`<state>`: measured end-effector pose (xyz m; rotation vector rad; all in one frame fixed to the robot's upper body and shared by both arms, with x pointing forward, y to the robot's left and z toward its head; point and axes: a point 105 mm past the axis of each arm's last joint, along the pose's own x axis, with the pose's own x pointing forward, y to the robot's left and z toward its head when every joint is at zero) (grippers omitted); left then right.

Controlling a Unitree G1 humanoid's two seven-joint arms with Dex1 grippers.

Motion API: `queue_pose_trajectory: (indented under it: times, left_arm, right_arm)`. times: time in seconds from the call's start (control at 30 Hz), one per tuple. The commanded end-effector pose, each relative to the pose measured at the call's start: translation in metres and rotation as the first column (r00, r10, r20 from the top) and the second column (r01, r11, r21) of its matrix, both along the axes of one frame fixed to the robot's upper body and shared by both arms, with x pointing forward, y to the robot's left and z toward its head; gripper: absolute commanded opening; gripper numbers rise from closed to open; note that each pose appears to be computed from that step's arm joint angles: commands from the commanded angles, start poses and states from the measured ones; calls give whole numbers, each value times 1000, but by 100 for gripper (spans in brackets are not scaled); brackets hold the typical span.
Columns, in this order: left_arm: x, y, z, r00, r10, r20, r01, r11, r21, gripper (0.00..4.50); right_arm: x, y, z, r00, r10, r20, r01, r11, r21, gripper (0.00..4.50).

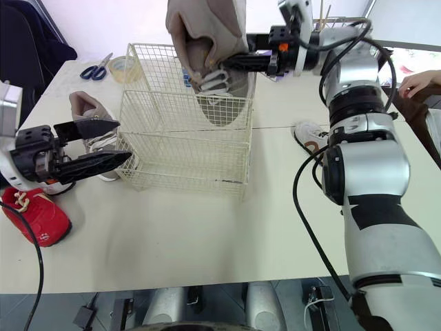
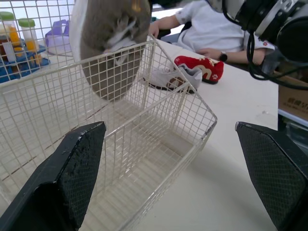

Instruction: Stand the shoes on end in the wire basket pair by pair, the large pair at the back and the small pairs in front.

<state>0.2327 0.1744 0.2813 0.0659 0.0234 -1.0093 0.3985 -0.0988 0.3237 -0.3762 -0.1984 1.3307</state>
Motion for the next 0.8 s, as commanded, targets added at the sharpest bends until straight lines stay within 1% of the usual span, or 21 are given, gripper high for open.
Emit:
queue_pose_trajectory:
  times: [0.03,0.13,0.17,0.3,0.5,0.63,0.67,0.7,0.8]
  left_arm:
    - [0,-1,8,999,5,50,-5,1000,0,450]
    - [0,-1,8,999,5,49,-5,1000,0,450]
    - [1,-1,8,999,6,49,-6,1000,-1,450]
    - [1,-1,7,999,6,48,-5,1000,-3,450]
    - [2,0,6,999,11,43,-11,1000,-2,450]
    - [2,3,5,999,29,39,-29,1000,8,450]
    - [4,6,6,998,55,39,-55,998,4,450]
    - [6,10,7,996,84,37,-84,996,-3,450]
    - [11,34,26,982,188,35,-183,977,-105,450]
  right_arm:
    - [-6,2,21,997,8,72,-9,1000,20,288]
    - [-6,-2,28,996,-12,94,8,999,42,439]
    - [-7,-4,30,995,-13,99,9,999,47,446]
    - [-11,-10,42,991,-27,132,17,997,73,446]
    - [-19,-26,52,984,-53,172,42,997,67,446]
    - [-21,-46,62,968,-132,215,120,990,69,446]
    - [-22,-57,68,954,-185,235,170,982,83,446]
    - [-23,-68,74,941,-228,252,210,973,95,446]
    - [-33,-94,97,894,-332,301,282,939,198,446]
